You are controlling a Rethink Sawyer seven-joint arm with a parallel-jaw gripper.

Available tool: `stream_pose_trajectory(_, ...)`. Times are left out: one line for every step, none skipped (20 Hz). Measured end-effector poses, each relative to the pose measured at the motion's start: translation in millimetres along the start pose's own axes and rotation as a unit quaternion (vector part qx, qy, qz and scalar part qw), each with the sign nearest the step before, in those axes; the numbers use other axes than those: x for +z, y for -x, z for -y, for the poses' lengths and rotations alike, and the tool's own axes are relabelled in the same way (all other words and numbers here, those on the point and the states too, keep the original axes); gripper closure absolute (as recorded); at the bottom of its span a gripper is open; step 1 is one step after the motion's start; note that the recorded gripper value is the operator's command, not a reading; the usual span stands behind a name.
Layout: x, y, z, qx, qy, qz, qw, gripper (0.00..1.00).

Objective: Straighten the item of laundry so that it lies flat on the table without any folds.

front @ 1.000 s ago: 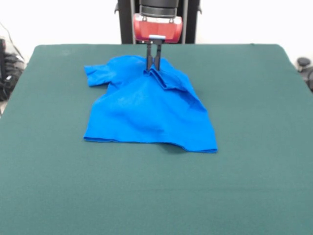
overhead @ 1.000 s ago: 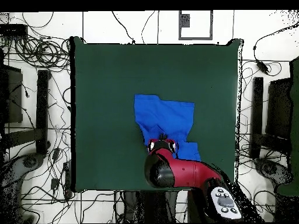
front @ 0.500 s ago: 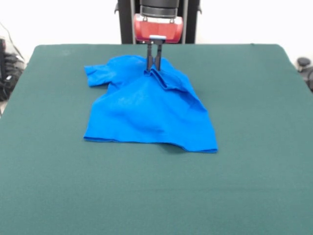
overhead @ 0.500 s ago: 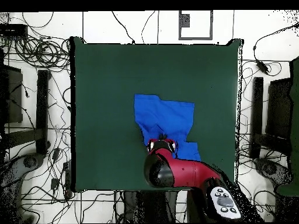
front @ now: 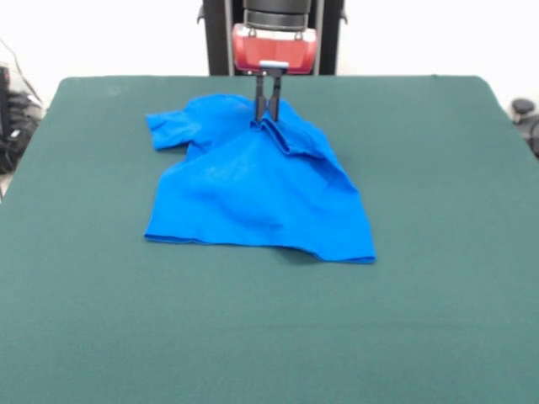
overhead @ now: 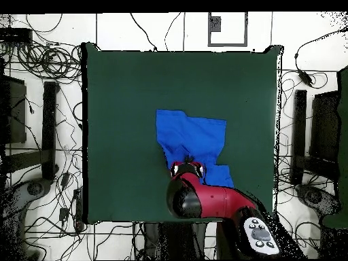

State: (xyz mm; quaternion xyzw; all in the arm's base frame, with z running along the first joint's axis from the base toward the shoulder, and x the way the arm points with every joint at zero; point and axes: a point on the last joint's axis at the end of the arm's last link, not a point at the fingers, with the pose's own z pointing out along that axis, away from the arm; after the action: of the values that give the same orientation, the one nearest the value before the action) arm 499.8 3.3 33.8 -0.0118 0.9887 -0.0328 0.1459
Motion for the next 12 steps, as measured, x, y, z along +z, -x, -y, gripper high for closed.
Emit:
stream_pose_trajectory(0.0, 0.2, -0.2, 0.000, 0.000, 0.000, 1.0000, 1.00)
stream_pose_trajectory(0.0, 0.2, -0.4, 0.000, 0.000, 0.000, 1.0000, 1.00)
stream_pose_trajectory(0.0, 0.2, -0.7, 0.000, 0.000, 0.000, 1.0000, 1.00)
stream_pose_trajectory(-0.2, 0.4, -1.6, 0.000, 0.000, 0.000, 1.0000, 1.00)
stream_pose_trajectory(-0.2, 0.6, -2.0, 0.000, 0.000, 0.000, 1.0000, 1.00)
stream_pose_trajectory(-0.3, 0.7, -2.4, -0.001, 0.000, 0.000, 1.0000, 1.00)
stream_pose_trajectory(-0.6, 0.8, -3.4, -0.001, 0.001, 0.001, 1.0000, 1.00)
stream_pose_trajectory(-0.6, 0.8, -3.9, -0.002, 0.001, 0.001, 1.0000, 1.00)
stream_pose_trajectory(-0.7, 0.9, -4.4, -0.002, 0.001, 0.001, 1.0000, 1.00)
stream_pose_trajectory(-0.8, 0.7, -5.3, -0.003, 0.001, 0.001, 1.0000, 1.00)
stream_pose_trajectory(-0.9, 0.7, -6.2, -0.004, 0.002, 0.001, 1.0000, 1.00)
stream_pose_trajectory(-1.0, 0.6, -6.6, -0.004, 0.002, 0.000, 1.0000, 1.00)
